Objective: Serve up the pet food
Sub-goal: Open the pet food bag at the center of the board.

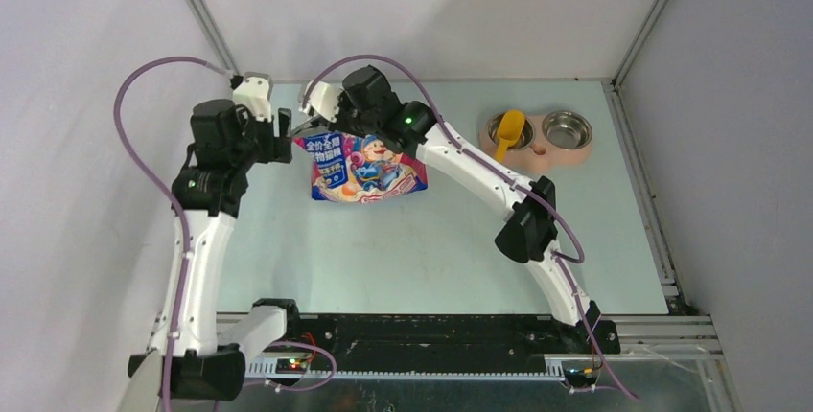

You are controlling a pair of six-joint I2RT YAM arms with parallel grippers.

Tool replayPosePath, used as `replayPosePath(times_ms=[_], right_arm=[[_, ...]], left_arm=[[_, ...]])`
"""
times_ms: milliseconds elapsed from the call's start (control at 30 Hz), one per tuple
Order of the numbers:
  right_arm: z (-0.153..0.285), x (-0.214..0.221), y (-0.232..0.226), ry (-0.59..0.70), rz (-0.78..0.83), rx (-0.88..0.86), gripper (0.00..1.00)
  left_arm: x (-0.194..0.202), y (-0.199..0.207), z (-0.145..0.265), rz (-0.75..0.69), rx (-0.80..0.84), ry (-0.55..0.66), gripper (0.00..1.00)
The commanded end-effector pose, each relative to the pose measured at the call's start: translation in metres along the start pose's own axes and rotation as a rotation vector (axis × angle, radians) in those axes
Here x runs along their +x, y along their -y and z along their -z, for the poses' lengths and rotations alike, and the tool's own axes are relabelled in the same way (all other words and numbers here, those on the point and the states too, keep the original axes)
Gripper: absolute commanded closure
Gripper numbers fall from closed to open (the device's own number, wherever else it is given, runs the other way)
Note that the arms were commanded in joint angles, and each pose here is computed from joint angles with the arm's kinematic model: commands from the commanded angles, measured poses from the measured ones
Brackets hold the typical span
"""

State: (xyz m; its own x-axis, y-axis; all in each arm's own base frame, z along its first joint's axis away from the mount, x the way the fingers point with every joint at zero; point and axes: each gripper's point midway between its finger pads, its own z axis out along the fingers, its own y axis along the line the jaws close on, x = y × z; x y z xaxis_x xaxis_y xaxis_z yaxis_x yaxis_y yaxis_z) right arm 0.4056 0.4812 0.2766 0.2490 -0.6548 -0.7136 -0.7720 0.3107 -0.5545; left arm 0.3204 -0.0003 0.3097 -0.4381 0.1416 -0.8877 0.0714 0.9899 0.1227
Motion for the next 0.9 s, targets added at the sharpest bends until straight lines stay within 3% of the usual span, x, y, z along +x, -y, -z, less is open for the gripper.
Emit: replayPosePath(times_ms=[0, 100, 233, 400, 733, 867], right_arm=[[0.017, 0.002, 0.009, -0.001, -0.148, -0.039, 0.73], [0.023, -0.003, 0.007, 0.025, -0.219, -0.080, 0.99], [0.035, -0.013, 0.011, 0.066, -0.322, -0.114, 1.00], [0.057, -0.029, 0.016, 0.130, -0.487, -0.195, 1.00], [0.070, -0.024, 0.008, 0.141, -0.720, -0.343, 1.00], [0.065, -0.019, 0.007, 0.128, -0.735, -0.342, 1.00]], left_arm=[[-0.028, 0.032, 0.028, -0.176, 0.215, 0.160, 0.20], [-0.033, 0.044, 0.032, -0.258, 0.290, 0.195, 0.22], [-0.033, 0.063, 0.040, -0.345, 0.414, 0.223, 0.24], [-0.021, 0.092, 0.050, -0.501, 0.587, 0.249, 0.36], [-0.019, 0.117, 0.029, -0.653, 0.580, 0.243, 0.43], [-0.005, 0.133, 0.020, -0.808, 0.627, 0.228, 0.54]])
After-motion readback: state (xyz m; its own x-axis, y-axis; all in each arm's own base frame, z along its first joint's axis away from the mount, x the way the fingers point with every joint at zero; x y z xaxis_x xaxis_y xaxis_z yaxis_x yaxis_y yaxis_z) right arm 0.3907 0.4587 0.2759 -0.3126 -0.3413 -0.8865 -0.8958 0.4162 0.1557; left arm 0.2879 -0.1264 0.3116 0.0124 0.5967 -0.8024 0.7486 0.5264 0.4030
